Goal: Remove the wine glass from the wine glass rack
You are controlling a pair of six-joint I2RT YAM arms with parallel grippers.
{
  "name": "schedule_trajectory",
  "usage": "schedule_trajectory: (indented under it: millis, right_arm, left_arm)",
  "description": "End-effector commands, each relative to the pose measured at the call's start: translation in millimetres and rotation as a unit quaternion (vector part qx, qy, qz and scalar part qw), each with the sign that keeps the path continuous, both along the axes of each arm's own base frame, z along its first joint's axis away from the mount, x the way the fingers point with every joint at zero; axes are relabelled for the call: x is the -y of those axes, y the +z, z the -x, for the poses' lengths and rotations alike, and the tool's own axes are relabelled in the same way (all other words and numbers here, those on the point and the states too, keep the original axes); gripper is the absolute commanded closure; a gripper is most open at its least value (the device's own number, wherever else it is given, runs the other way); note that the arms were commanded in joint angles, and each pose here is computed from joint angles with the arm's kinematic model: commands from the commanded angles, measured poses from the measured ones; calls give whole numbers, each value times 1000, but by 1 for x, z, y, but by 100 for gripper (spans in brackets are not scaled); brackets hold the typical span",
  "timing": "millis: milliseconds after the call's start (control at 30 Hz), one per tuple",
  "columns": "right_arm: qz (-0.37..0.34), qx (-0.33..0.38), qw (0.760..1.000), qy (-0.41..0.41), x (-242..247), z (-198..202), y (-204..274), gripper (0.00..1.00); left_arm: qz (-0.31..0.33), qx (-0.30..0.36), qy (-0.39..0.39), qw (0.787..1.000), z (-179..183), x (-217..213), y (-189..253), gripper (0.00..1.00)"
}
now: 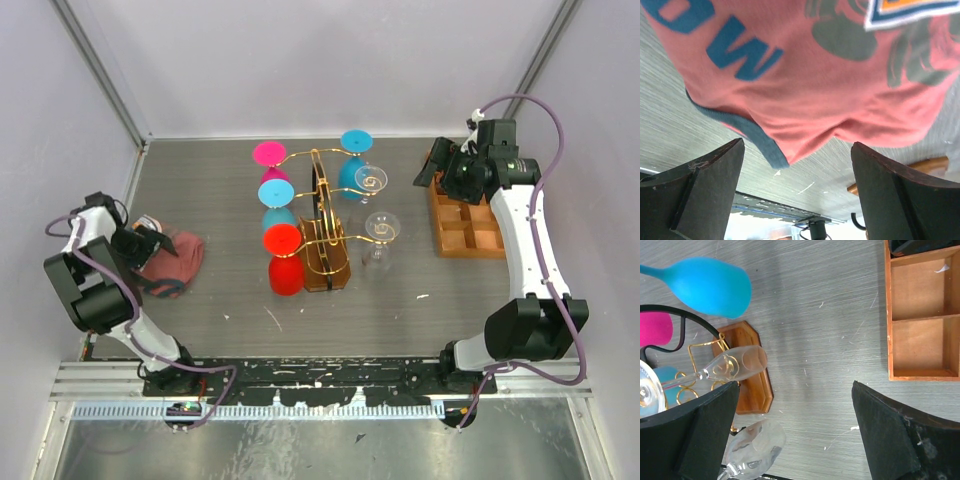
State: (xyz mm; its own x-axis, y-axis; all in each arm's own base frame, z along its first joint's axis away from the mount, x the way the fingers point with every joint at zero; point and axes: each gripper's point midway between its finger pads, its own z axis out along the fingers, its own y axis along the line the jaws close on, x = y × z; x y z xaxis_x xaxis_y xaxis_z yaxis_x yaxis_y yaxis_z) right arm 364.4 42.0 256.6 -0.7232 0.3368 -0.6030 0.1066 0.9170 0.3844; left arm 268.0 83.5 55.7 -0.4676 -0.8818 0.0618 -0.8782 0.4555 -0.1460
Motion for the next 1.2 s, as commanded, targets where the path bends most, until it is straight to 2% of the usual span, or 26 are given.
schedule_trajectory:
  millis: [0, 200, 300, 367, 400, 467, 500, 567, 600, 667, 733, 800, 867, 1000, 1167]
  right_arm:
    - [16, 45, 999, -17, 6, -4, 24, 0]
    - [38, 126, 990, -52, 13, -5, 97, 0]
    - [-9, 157, 988, 6, -16, -3, 121, 1]
    - [-52, 154, 986, 37, -35, -4, 117, 3]
    - [-73, 146, 985, 54, -45, -4, 112, 6]
    - [-108, 122, 983, 84, -60, -2, 100, 18]
    - [-121, 112, 982, 95, -65, 0, 95, 21]
    - [-144, 110, 977, 115, -75, 2, 92, 22]
    - [-149, 112, 975, 120, -78, 3, 94, 23]
    - [-159, 115, 972, 132, -84, 4, 98, 23]
    - [-171, 110, 969, 141, -91, 5, 100, 24]
    - [-179, 101, 967, 148, -96, 5, 97, 26]
    - [-178, 95, 968, 150, -99, 6, 94, 29]
    - [-173, 92, 970, 147, -98, 8, 87, 30]
    - [-171, 82, 970, 151, -99, 9, 78, 29]
  left_arm:
    - [9, 65, -6, 998, -2, 14, 33, 6]
    - [48, 188, -10, 981, -9, 50, 92, 8]
    - [52, 264, -48, 962, -15, 81, 133, 8]
    - [52, 305, -75, 948, -15, 105, 162, 8]
    - [51, 336, -86, 937, -18, 114, 178, 0]
    - [50, 404, -111, 906, -17, 129, 219, 2]
    - [50, 435, -123, 890, -15, 134, 239, 2]
    - [33, 497, -144, 855, -13, 138, 275, 2]
    - [32, 533, -159, 830, -15, 142, 292, 2]
    - [58, 551, -176, 813, -17, 154, 305, 2]
    - [114, 568, -181, 795, -28, 166, 312, 2]
    - [155, 558, -179, 796, -34, 173, 309, 2]
    - [161, 551, -189, 797, -37, 179, 308, 2]
    - [142, 546, -223, 795, -31, 194, 310, 2]
    - [100, 511, -252, 816, -24, 201, 295, 2]
